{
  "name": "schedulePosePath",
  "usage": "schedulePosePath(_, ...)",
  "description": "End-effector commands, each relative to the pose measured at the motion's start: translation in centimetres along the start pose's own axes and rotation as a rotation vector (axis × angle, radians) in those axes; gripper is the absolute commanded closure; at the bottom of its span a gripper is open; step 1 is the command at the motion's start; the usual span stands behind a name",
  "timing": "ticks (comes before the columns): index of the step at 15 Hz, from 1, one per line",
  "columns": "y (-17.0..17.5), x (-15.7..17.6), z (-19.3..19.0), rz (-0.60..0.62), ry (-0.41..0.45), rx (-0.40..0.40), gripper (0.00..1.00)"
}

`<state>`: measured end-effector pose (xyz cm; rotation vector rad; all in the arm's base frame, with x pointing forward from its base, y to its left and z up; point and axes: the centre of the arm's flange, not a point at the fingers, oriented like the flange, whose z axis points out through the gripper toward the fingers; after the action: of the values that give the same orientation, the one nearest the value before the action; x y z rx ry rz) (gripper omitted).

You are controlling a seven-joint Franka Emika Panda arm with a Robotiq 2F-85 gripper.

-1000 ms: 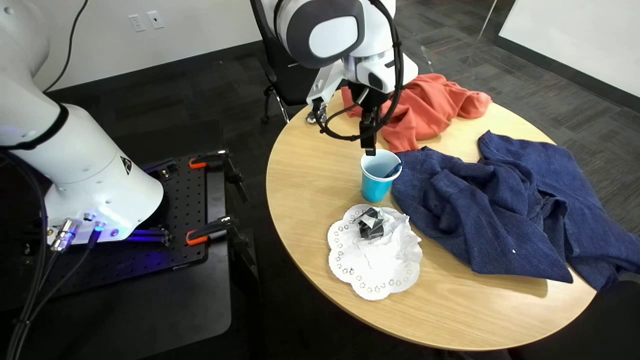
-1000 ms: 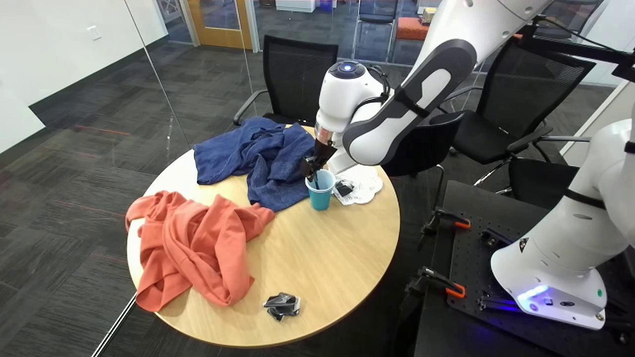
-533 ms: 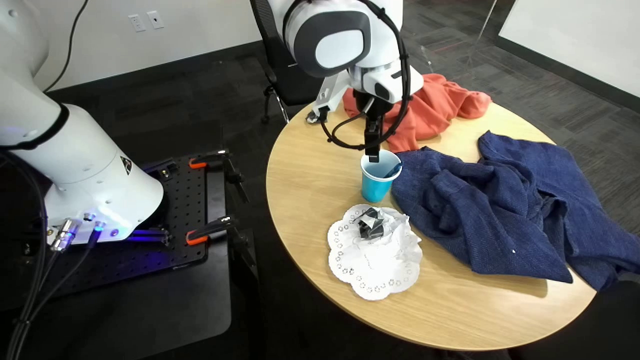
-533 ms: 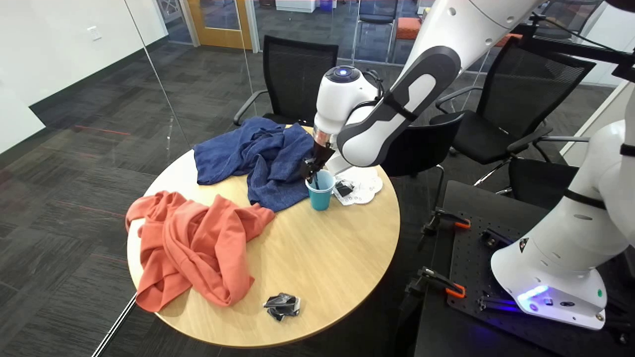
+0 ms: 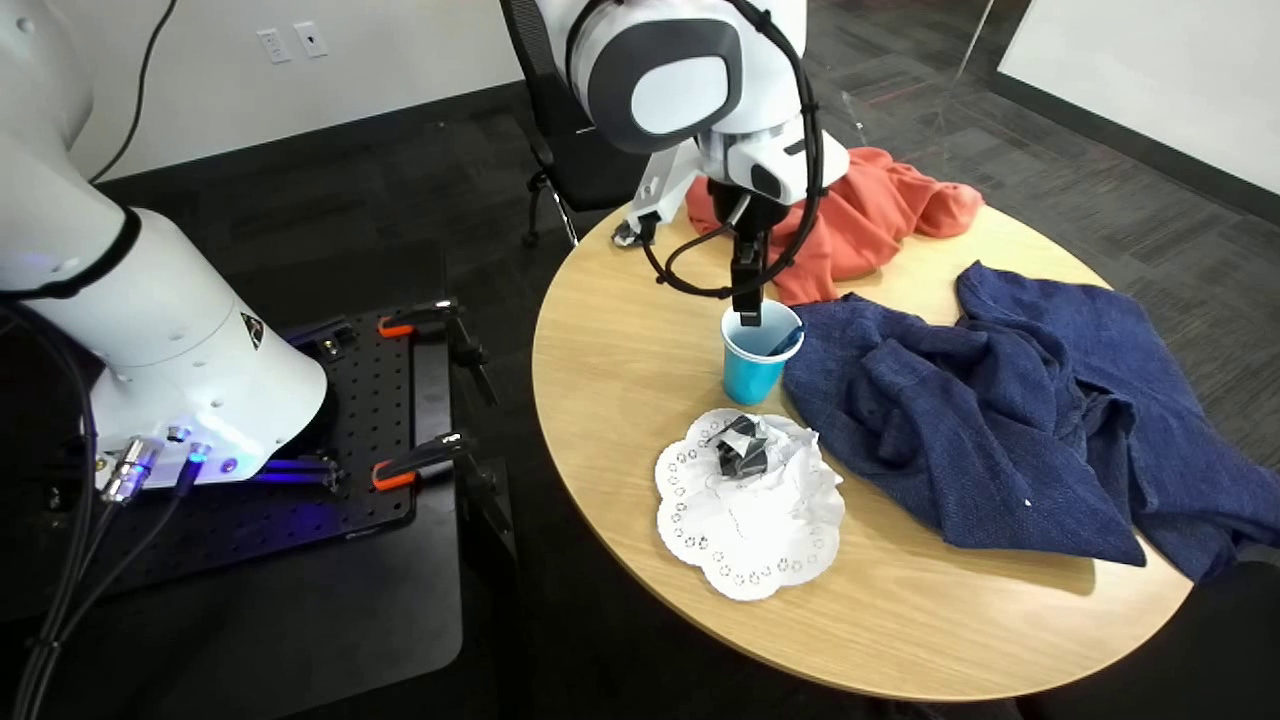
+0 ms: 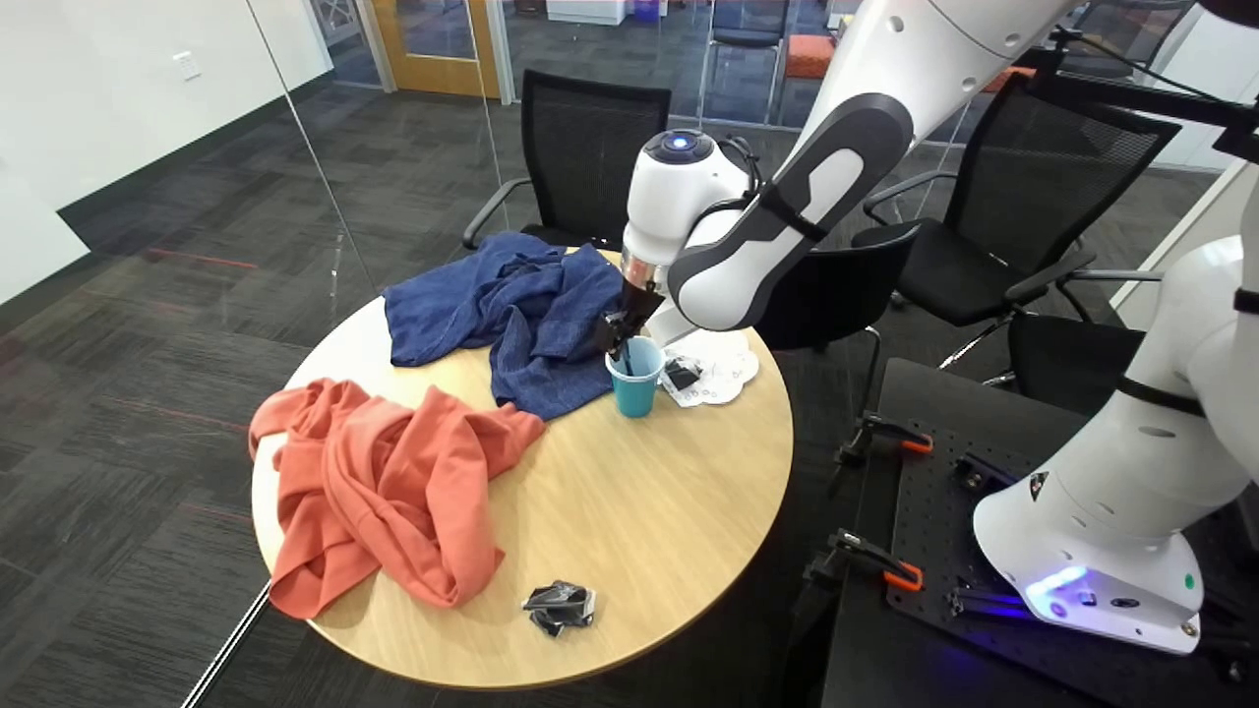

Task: Take the pen out of the light blue cup

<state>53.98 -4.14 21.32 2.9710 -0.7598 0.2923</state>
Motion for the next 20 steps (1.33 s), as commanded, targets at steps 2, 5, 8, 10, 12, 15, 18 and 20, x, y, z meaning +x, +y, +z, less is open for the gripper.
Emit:
schedulePosePath(2,0.3,0.3,0.0,-0.018,0.004,0.002,0.25)
schedulePosePath(5,0.4,0.5,0.5,-0.030,-0.006,0.000,0.39)
schedulePosePath(8,0.6,0.8,1.3,-0.024,-0.020,-0.003,0.51)
schedulePosePath(10,0.7,1.1,1.9,-0.022,-0.027,-0.001,0.51)
schedulePosePath(12,0.9,1.6,2.7,-0.022,-0.029,0.005,0.54)
schedulePosePath(15,1.1,2.3,3.6,-0.020,-0.029,0.011,0.57)
schedulePosePath(18,1.1,3.1,4.4,-0.020,-0.029,0.012,0.65)
schedulePosePath(20,0.9,3.5,4.9,-0.021,-0.027,0.010,0.68)
